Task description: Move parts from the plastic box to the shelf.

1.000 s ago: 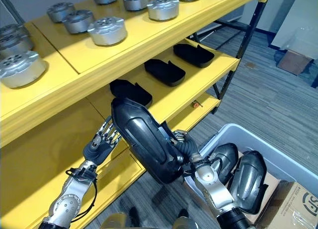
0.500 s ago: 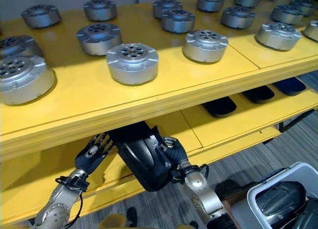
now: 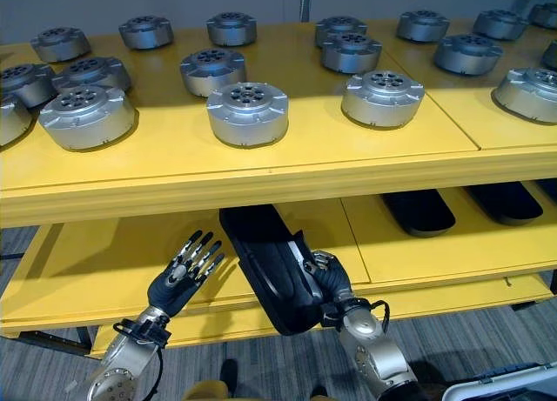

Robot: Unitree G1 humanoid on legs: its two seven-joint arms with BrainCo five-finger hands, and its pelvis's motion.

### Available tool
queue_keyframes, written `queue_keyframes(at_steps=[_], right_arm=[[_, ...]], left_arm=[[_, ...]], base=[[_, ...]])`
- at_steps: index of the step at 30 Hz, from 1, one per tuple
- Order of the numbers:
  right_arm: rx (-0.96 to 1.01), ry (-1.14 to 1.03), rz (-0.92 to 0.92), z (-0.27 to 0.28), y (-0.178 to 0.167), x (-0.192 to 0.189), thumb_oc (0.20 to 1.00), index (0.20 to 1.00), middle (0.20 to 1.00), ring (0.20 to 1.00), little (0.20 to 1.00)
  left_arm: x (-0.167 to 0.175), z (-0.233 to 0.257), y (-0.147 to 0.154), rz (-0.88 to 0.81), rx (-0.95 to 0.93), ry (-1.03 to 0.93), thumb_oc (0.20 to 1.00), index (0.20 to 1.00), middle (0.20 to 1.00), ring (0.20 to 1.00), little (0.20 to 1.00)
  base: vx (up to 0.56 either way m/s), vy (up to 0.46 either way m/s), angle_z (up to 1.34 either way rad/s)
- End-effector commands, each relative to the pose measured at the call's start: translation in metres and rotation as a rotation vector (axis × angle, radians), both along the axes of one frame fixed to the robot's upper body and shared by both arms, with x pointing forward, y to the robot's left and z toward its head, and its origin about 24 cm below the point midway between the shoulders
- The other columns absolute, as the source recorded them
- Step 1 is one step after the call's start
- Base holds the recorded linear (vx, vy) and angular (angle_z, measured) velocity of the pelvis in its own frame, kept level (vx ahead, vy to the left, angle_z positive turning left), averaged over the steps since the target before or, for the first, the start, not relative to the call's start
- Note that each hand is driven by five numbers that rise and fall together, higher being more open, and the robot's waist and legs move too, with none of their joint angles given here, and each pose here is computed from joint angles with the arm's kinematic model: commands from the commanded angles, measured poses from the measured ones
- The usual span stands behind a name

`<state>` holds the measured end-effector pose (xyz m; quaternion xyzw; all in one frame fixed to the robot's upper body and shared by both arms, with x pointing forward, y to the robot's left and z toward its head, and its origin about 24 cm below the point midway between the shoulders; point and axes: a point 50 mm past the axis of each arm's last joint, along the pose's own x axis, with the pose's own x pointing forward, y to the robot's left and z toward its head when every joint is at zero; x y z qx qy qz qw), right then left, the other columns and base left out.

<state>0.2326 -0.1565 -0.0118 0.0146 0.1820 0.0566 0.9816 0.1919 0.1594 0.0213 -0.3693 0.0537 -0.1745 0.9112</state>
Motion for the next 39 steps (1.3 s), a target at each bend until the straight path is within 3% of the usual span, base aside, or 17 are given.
queue_keyframes(at_steps=[1,9,26,39], right_arm=[[0.077,-0.209,0.031,0.043,0.022,0.030,0.200,0.200,0.200,0.200,0.200],[0.046,-0.209,-0.080,0.042,0.004,0.036,0.200,0.200,0.200,0.200,0.200],[0.075,-0.191,-0.221,0.037,-0.011,0.032,0.200,0.200,0.200,0.200,0.200],[0.062,-0.384,-0.468,0.104,-0.069,0.084,0.200,0.200,0.200,0.200,0.200]], left_arm=[[0.013,0.031,0.012,0.057,-0.017,-0.158,1.000,1.000,1.000,1.000,1.000],[0.021,0.023,0.005,0.053,-0.041,-0.175,1.000,1.000,1.000,1.000,1.000],[0.017,0.022,0.006,-0.010,-0.003,-0.145,1.000,1.000,1.000,1.000,1.000],[0.050,0.058,-0.007,-0.087,0.013,-0.239,1.000,1.000,1.000,1.000,1.000]], base=[[-0.11,-0.107,0.11],[-0.15,-0.072,0.69],[-0.02,0.127,0.09],[-0.17,-0.031,0.02]])
